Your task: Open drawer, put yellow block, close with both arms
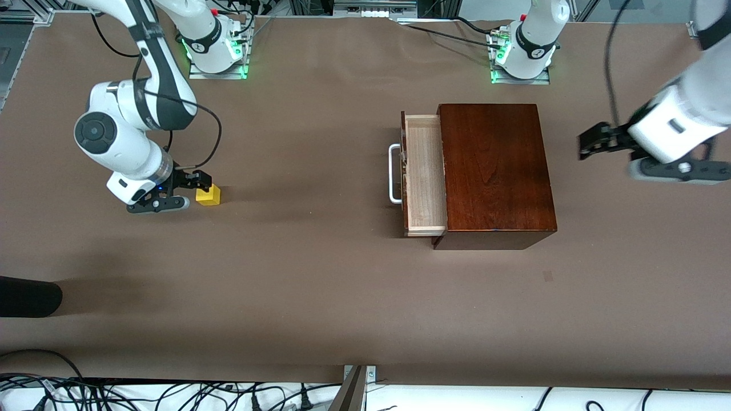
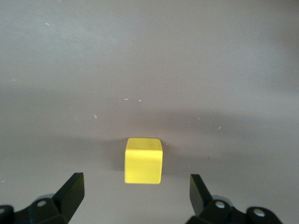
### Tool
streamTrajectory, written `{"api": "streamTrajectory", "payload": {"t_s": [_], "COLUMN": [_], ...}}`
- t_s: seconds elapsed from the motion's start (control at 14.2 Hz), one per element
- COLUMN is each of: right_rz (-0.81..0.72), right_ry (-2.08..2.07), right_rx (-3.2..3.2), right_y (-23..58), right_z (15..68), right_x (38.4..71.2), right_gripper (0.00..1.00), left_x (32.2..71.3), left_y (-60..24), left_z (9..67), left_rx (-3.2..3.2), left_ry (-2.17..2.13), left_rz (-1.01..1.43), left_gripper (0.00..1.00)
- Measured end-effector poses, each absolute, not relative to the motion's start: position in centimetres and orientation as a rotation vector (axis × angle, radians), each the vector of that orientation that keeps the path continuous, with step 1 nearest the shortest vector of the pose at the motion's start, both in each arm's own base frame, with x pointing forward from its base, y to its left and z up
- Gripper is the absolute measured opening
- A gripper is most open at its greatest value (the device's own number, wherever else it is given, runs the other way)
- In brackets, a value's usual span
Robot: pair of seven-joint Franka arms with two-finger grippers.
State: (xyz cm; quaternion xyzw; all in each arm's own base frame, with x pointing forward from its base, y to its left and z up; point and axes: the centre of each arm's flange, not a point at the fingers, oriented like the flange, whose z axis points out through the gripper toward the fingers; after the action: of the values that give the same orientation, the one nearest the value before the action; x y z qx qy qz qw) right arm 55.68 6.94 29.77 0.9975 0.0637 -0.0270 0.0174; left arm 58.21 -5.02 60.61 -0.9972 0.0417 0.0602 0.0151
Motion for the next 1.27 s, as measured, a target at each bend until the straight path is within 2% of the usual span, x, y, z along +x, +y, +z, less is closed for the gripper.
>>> {"api": "streamTrajectory", "payload": {"t_s": [0.28,0.56,1.06,1.2,1.27], "right_rz": [-0.057,-0.086,-0.116,-0.13,-0.132], "right_ry": [0.19,0.188,0.094,0.073,0.068], "right_rx": [3.098,3.094,3.09,3.088,3.087], "right_y": [6.3,6.1,5.9,5.9,5.9], "right_z": [25.7,23.1,20.4,19.6,19.4], "right_x": [54.4,53.5,52.4,52.2,52.2], "right_gripper": [1.0,1.0,1.0,0.97,0.89], "left_x": [57.0,55.4,55.2,55.1,55.1], "left_y": [-1.3,-1.6,-2.9,-3.0,-3.0], "left_z": [59.2,58.8,59.1,59.3,59.3], "left_rx": [-3.097,-3.098,-3.098,-3.098,-3.098], "left_ry": [0.136,0.051,0.022,0.024,0.025], "left_rz": [0.046,0.059,0.046,0.043,0.042], "left_gripper": [1.0,1.0,1.0,1.0,1.0]}}
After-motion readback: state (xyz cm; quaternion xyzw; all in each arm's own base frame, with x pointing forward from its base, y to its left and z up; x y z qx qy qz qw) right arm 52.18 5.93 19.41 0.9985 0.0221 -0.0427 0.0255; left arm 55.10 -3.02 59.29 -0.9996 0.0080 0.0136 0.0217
